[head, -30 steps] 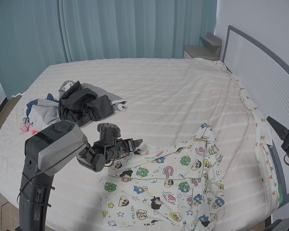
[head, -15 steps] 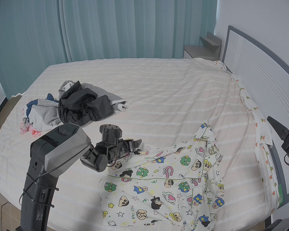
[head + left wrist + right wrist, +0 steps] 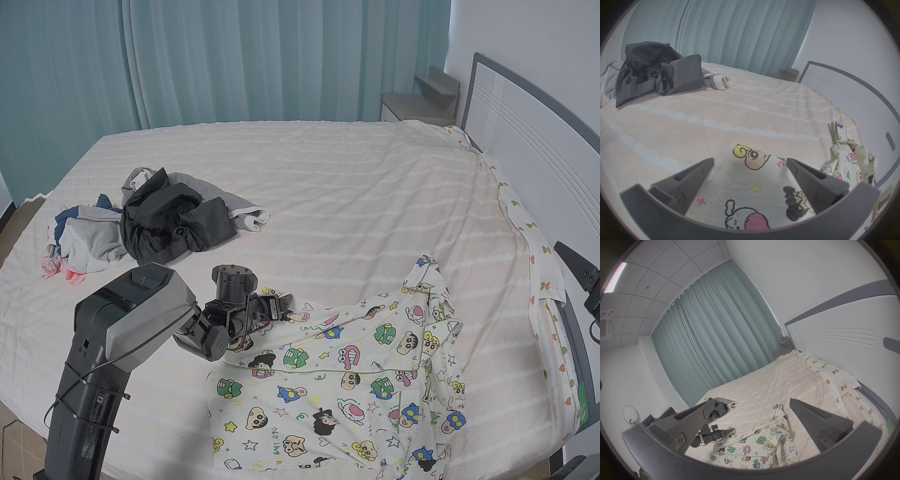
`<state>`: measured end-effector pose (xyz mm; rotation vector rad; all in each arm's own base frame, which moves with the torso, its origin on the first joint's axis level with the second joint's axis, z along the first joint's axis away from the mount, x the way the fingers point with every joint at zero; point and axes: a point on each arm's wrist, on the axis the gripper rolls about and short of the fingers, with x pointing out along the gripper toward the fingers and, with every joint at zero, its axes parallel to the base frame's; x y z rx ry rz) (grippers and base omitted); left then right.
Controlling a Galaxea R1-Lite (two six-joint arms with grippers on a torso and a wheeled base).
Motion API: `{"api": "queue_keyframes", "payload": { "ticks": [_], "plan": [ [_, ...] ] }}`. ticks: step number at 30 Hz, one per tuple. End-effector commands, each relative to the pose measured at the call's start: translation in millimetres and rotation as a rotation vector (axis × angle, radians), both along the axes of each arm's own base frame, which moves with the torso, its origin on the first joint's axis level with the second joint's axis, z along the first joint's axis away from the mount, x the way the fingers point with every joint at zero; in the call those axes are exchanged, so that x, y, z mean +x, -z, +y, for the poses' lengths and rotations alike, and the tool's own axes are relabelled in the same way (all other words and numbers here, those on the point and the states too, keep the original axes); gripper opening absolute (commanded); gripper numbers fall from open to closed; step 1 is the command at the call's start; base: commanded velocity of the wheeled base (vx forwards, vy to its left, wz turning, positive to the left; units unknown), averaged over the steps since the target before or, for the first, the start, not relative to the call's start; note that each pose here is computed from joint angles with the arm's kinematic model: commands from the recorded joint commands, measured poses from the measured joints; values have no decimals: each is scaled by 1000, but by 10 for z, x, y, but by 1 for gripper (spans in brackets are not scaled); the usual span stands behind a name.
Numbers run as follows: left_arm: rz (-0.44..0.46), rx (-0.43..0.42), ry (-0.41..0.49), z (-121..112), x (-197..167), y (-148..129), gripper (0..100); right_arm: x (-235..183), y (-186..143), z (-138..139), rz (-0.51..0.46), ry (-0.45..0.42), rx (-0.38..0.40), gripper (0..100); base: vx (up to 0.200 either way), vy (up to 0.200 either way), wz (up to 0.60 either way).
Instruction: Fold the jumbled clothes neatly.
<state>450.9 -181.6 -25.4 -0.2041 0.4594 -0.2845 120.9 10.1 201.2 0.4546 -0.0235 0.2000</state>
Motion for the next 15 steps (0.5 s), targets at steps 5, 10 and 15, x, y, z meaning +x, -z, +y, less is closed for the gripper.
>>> {"api": "queue_keyframes", "payload": {
  "ticks": [5, 10, 15],
  "plan": [
    [0, 6, -14, 1, -2, 20, 0, 2, 4, 1, 2, -1, 0, 100, 0, 0, 0],
    [-15, 7, -36, 28, 20, -23, 0, 2, 4, 1, 2, -1, 0, 100, 0, 0, 0],
    [-27, 3, -48, 68, 44, -69, 0, 2, 4, 1, 2, -1, 0, 100, 0, 0, 0]
  ]
}}
